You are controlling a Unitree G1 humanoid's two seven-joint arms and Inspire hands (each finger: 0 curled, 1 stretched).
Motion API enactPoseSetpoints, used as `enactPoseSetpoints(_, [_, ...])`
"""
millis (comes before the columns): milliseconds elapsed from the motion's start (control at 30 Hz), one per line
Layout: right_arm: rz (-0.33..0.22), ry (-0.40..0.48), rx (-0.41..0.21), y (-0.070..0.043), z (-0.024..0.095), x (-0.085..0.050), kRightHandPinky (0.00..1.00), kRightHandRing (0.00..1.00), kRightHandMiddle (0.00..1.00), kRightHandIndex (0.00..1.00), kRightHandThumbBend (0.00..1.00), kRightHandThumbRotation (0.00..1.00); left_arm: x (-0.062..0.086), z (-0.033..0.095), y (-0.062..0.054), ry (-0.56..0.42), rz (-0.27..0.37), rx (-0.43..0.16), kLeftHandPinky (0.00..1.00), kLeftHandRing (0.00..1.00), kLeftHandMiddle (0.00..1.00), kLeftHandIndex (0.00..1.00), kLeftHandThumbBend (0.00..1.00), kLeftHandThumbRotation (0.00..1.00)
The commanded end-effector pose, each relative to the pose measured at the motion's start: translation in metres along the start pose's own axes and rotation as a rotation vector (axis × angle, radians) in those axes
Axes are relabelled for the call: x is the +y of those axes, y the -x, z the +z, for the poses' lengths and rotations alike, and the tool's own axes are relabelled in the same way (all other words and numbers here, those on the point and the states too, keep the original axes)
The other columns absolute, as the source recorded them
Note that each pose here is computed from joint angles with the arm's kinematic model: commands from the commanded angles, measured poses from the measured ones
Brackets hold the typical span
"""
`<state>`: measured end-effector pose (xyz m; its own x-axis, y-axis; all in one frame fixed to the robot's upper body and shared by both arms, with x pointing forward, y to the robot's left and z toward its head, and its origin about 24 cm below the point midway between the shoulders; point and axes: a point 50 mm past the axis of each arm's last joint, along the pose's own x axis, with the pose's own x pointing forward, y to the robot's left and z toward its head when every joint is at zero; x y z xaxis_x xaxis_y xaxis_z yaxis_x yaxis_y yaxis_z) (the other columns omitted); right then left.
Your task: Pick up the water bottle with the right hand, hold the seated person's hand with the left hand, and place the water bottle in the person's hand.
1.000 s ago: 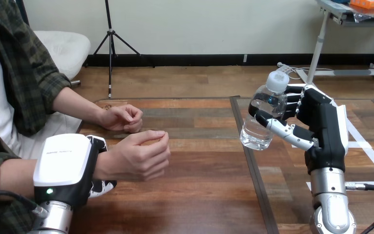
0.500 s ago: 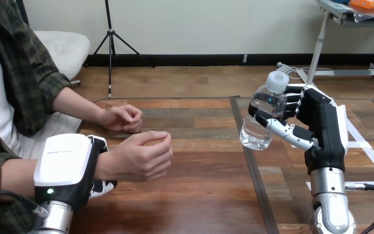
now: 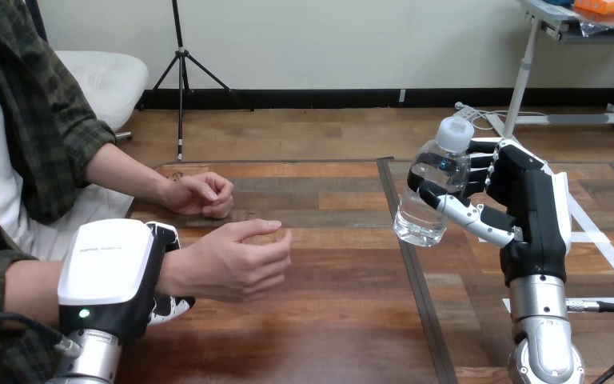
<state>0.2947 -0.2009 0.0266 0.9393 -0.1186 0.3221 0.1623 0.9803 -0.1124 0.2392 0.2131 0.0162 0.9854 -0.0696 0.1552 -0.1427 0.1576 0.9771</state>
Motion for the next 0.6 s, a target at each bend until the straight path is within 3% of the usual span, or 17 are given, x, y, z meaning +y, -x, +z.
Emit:
enactPoseSetpoints(0, [-0.013, -0.026, -0.14, -0.0203, 0.0252, 0.003, 0.38, 0.43, 0.49, 0.53, 0.72, 0.0, 0.0168, 0.004, -0.0141, -0.012, 0.079, -0.033, 0.24, 0.26, 0.3, 0.3, 0.84, 0.0])
enactPoseSetpoints(567, [-0.009, -0.029, -0.149, -0.0195, 0.0265, 0.0046, 0.38, 0.43, 0.49, 0.53, 0.72, 0.0, 0.0171, 0.0042, -0.0139, -0.007, 0.076, -0.029, 0.25, 0.27, 0.3, 0.3, 0.83, 0.0])
